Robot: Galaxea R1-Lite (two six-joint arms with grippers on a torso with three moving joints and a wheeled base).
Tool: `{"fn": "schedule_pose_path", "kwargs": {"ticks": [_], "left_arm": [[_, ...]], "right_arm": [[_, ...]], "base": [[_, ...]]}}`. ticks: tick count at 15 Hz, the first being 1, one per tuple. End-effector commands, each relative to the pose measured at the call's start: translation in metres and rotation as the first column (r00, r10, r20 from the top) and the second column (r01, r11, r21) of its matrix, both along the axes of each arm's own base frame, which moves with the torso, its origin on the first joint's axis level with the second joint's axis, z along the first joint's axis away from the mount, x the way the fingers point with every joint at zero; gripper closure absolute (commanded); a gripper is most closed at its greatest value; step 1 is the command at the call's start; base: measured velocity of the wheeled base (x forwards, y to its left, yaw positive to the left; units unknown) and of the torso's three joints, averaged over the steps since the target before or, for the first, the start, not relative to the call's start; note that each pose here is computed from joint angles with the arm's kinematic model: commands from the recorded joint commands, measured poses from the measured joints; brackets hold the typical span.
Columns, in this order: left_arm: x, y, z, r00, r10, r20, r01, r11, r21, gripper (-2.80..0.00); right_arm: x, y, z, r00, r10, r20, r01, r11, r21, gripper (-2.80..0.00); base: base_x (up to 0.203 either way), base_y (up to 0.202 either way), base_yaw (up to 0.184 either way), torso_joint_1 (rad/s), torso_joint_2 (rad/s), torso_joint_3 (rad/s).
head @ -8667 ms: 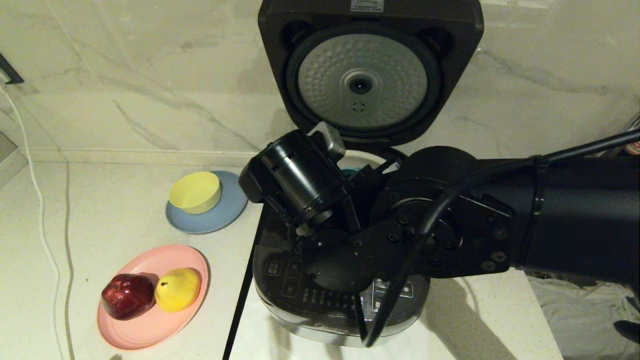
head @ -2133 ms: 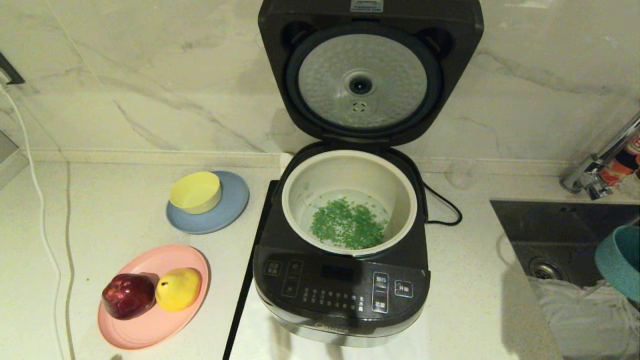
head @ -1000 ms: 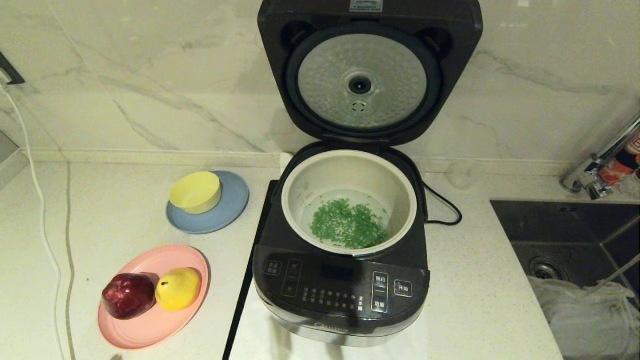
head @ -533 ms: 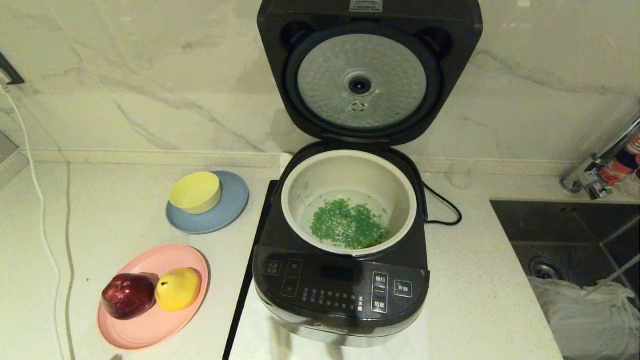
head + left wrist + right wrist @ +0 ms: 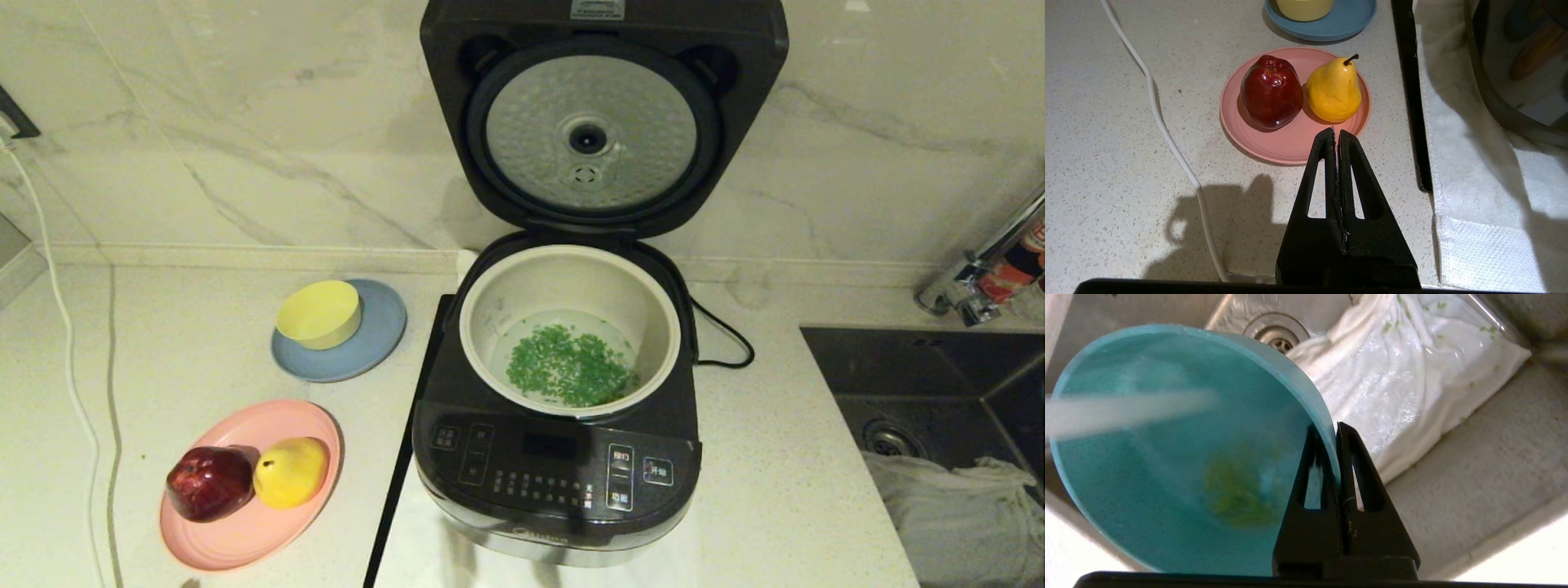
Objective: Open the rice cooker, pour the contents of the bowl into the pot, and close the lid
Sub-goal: Fill a bowl with water from the tap
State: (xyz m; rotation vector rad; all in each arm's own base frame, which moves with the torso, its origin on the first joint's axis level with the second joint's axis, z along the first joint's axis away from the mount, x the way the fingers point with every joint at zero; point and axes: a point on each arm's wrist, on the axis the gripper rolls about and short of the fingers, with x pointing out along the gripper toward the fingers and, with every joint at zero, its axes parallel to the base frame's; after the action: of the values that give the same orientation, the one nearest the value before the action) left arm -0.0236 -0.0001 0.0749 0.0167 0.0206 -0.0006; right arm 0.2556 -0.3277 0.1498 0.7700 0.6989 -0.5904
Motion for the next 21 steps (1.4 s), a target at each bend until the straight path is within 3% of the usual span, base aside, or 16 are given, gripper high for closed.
{"fn": "schedule_pose_path", "kwargs": {"ticks": [1,9,11,14,17,21], "left_arm": [[0.0,0.0,0.0,1.0,0.0,0.001,0.0,1.0,0.0,0.0],[0.0,0.0,0.0,1.0,0.0,0.001,0.0,1.0,0.0,0.0],[0.0,0.0,0.0,1.0,0.0,0.001,0.0,1.0,0.0,0.0],[0.0,0.0,0.0,1.0,0.0,0.001,0.0,1.0,0.0,0.0],[0.0,0.0,0.0,1.0,0.0,0.001,0.0,1.0,0.0,0.0],[0.0,0.0,0.0,1.0,0.0,0.001,0.0,1.0,0.0,0.0]], "right_arm": [[0.006,0.001,0.0,1.0,0.011,0.002,-0.011,1.0,0.0,0.0],[-0.012,0.027,0.017,1.0,0.019,-0.005,-0.019,1.0,0.004,0.0],[-0.02,0.055,0.025,0.998,0.056,-0.016,-0.056,0.998,0.008,0.0],[-0.035,0.116,0.051,0.986,0.165,-0.001,-0.164,0.986,-0.038,0.0],[-0.042,0.187,0.075,0.94,0.341,-0.002,-0.341,0.939,-0.045,0.0],[-0.046,0.259,0.092,0.835,0.549,-0.037,-0.55,0.835,-0.02,0.0]], "base": [[0.0,0.0,0.0,0.0,0.0,0.0],[0.0,0.0,0.0,0.0,0.0,0.0],[0.0,0.0,0.0,0.0,0.0,0.0],[0.0,0.0,0.0,0.0,0.0,0.0],[0.0,0.0,0.0,0.0,0.0,0.0],[0.0,0.0,0.0,0.0,0.0,0.0]]}}
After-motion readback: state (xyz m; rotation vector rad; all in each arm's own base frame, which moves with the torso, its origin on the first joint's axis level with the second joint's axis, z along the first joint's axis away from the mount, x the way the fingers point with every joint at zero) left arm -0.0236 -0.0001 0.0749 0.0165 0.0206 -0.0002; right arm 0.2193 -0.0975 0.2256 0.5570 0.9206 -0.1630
